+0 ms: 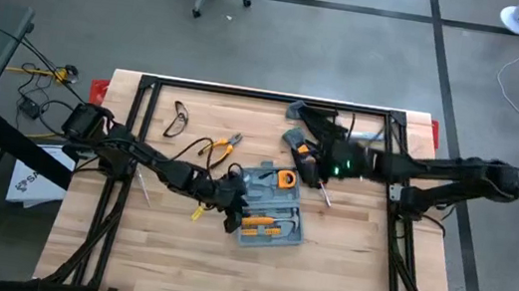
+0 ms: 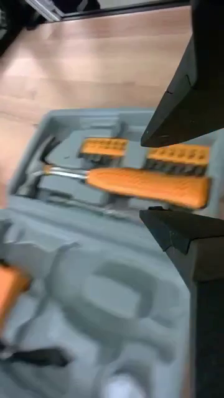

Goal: Prefit tool cases
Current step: Remove the yellow tape measure from the gray toolbox

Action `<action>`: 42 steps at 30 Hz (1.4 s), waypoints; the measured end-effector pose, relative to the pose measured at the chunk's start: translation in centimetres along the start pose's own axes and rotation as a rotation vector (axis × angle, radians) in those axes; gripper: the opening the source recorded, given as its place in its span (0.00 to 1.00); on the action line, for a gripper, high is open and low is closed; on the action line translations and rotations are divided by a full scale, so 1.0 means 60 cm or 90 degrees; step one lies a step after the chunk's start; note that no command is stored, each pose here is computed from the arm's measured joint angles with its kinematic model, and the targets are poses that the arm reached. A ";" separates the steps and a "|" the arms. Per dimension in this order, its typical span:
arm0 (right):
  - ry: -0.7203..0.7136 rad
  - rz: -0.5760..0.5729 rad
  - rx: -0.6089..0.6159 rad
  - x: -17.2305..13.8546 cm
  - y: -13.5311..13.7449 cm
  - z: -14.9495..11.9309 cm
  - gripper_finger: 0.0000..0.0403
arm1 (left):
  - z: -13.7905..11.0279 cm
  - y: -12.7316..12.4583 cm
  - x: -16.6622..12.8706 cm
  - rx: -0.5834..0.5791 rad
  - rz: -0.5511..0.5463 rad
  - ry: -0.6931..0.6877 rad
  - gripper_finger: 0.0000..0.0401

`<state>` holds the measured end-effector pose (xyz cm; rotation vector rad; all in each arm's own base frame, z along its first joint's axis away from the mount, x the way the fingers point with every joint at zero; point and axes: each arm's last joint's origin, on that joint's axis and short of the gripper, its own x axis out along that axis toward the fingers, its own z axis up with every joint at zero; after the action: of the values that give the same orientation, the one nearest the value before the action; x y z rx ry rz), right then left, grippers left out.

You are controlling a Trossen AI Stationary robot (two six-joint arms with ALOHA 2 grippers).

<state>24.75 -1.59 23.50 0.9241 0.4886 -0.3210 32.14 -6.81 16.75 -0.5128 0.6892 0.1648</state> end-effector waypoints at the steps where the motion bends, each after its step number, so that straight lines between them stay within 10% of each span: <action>1: 0.007 0.006 -0.003 -0.001 0.011 -0.015 0.18 | 0.008 0.005 0.001 0.002 -0.006 -0.009 0.41; 8: 0.003 -0.043 -0.041 -0.010 0.041 -0.085 0.18 | 0.060 0.057 0.006 -0.056 -0.021 -0.058 0.41; 17: 0.036 -0.063 -0.079 -0.005 0.021 -0.066 0.18 | 0.090 0.092 0.005 -0.110 -0.030 -0.078 0.41; 42: 0.067 -0.050 0.049 0.110 -0.020 -0.058 0.18 | 0.085 0.129 0.004 0.086 -0.024 0.020 0.41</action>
<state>28.84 0.19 17.43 1.0022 0.6130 -0.3655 32.80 2.46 16.83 -0.3993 0.7157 0.0747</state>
